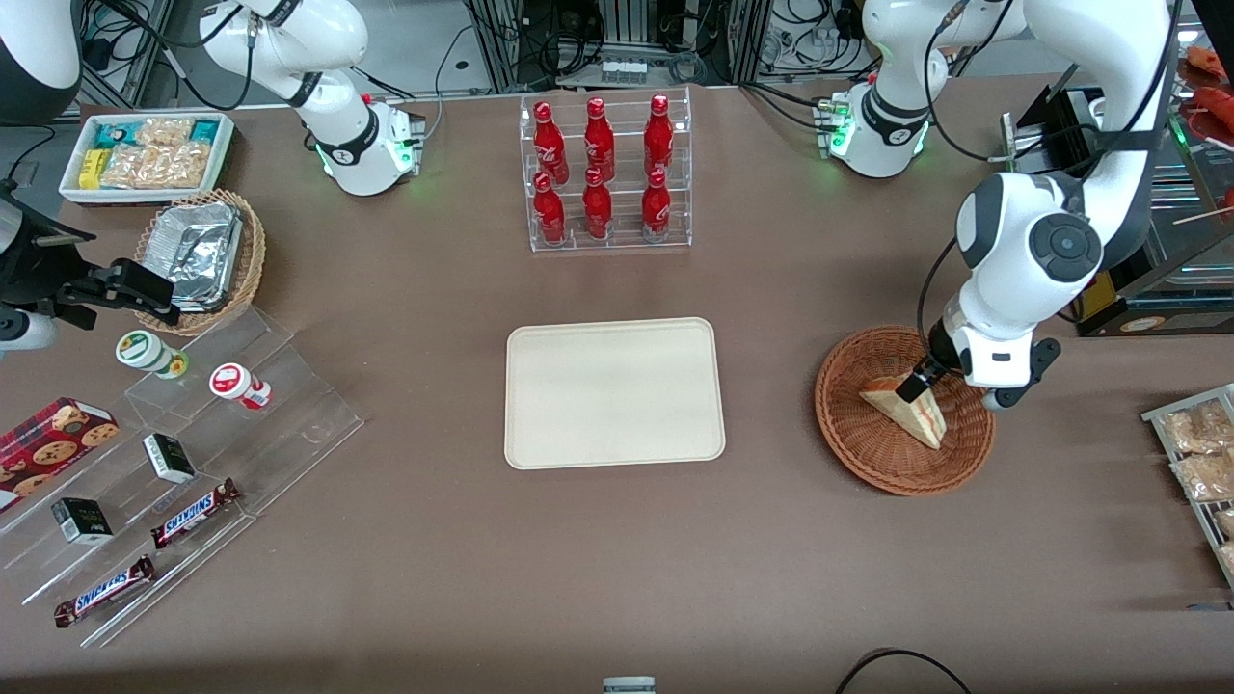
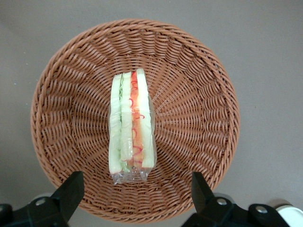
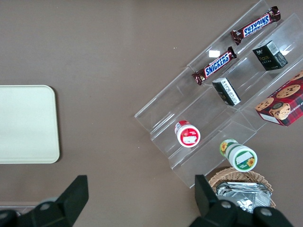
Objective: Place sandwich from basket to tray
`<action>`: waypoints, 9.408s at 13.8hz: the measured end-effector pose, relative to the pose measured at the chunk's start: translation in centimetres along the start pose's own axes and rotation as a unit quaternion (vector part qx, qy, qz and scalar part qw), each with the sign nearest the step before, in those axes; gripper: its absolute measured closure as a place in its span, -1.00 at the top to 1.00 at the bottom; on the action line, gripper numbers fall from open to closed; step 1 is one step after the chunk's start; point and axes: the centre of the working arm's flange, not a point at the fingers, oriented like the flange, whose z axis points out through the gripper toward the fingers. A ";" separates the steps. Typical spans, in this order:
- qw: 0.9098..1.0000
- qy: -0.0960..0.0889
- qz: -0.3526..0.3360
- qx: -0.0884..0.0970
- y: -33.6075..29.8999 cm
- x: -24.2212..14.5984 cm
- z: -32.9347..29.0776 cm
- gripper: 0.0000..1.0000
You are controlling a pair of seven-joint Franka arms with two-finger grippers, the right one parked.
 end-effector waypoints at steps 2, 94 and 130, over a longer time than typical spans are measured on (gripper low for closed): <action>1.000 -0.004 -0.002 0.001 0.1 0.1 1.3 1.00; 0.960 -0.001 0.279 0.033 28.5 -25.9 -7.7 1.00; 0.939 -0.063 0.337 0.041 -5.6 6.4 -26.6 1.00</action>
